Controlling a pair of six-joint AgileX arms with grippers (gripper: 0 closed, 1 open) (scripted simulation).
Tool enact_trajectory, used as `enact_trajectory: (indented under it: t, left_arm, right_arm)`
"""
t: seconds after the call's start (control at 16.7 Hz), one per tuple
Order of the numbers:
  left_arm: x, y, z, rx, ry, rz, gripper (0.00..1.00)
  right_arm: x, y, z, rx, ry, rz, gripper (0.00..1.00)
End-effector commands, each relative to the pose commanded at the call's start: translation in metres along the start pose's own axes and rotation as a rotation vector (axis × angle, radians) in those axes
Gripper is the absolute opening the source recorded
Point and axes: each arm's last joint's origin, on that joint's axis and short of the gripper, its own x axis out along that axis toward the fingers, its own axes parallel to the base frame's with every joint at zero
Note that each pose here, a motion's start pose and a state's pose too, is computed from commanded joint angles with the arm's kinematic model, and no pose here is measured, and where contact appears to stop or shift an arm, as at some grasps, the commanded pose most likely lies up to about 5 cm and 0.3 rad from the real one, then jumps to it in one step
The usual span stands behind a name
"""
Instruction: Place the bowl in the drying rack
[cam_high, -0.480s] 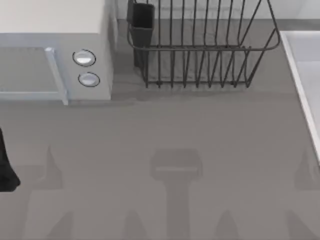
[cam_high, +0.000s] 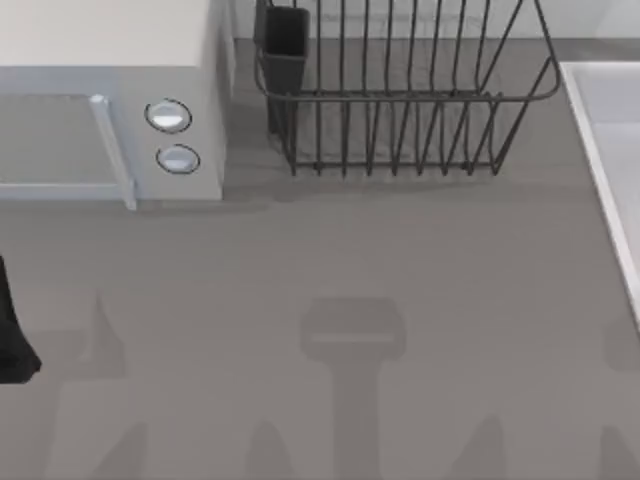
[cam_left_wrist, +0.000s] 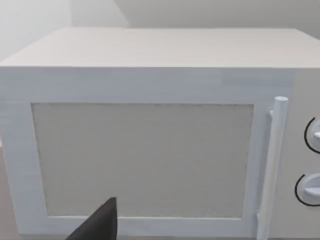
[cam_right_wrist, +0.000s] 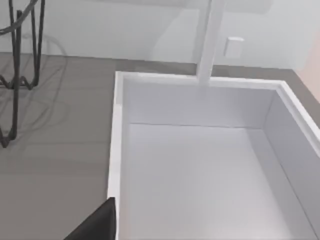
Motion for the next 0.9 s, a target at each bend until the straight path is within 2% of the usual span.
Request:
enact_trajectory:
  t: [0.18, 0.36, 0.6, 0.9]
  left_arm:
    - [0.000, 0.000, 0.000, 0.000, 0.000, 0.000, 1.00]
    - [0.000, 0.000, 0.000, 0.000, 0.000, 0.000, 1.00]
    - [0.000, 0.000, 0.000, 0.000, 0.000, 0.000, 1.00]
    - [0.000, 0.000, 0.000, 0.000, 0.000, 0.000, 1.00]
  right_arm:
    - [0.012, -0.015, 0.026, -0.061, 0.262, -0.054, 1.00]
    - [0.039, -0.037, 0.043, -0.095, 0.598, -0.064, 1.00]
    - [0.081, -0.076, 0.051, -0.081, 0.996, -0.005, 1.00]
    - [0.114, -0.122, 0.053, -0.021, 1.253, 0.090, 1.00]
